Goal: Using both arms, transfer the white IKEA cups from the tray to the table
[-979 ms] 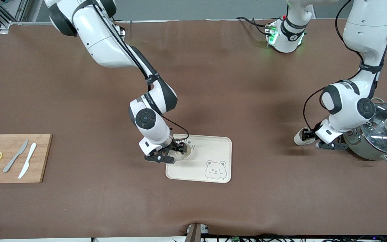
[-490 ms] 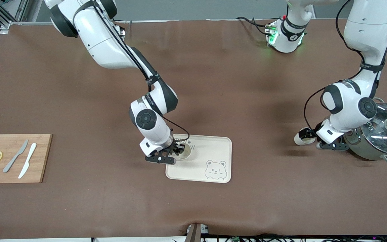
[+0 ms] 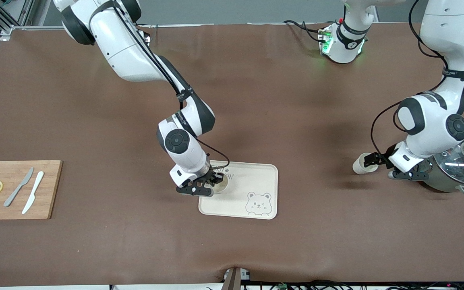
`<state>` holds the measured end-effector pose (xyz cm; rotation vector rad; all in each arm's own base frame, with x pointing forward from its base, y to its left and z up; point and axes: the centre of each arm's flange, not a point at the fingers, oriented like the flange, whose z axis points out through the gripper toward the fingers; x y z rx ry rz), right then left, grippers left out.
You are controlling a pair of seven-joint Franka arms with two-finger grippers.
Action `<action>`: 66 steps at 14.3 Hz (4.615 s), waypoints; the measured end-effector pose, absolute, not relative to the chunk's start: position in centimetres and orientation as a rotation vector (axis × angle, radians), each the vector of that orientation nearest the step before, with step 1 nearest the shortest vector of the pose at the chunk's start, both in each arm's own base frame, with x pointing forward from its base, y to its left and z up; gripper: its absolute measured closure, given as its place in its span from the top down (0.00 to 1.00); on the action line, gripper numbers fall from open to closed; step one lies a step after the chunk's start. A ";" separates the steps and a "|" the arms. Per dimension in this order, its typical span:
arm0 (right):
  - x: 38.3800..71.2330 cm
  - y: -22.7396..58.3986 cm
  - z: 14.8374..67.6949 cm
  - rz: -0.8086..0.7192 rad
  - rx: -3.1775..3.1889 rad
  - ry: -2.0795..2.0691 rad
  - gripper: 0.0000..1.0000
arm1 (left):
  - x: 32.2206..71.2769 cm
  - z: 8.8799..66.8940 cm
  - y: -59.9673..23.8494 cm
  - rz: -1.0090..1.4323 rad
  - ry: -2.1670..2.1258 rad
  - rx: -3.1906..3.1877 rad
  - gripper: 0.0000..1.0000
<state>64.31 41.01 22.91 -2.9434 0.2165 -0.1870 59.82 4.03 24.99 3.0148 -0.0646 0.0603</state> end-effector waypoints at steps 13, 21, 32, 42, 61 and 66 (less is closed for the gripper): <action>67.8 13.7 39.7 0.026 -3.045 -0.339 0.03 | 64.6 34.2 4.5 0.112 -0.089 2.998 1.00; 66.8 -1.5 36.0 -0.022 -3.012 -0.592 0.03 | 67.4 39.2 1.4 0.193 0.087 3.002 1.00; 64.8 -3.9 25.6 -0.128 -3.033 -0.668 0.03 | 68.6 52.1 -4.5 0.012 0.133 3.018 1.00; 64.9 -3.9 23.7 -0.136 -3.036 -0.667 0.03 | 64.7 58.6 -7.8 0.028 0.007 3.112 1.00; 67.7 -6.5 40.5 0.171 -2.946 -0.625 1.00 | 68.4 54.9 -5.9 0.186 -0.129 3.122 1.00; 61.6 -5.8 55.3 0.245 -3.018 -0.322 1.00 | 68.3 55.3 -6.4 0.201 -0.143 3.119 1.00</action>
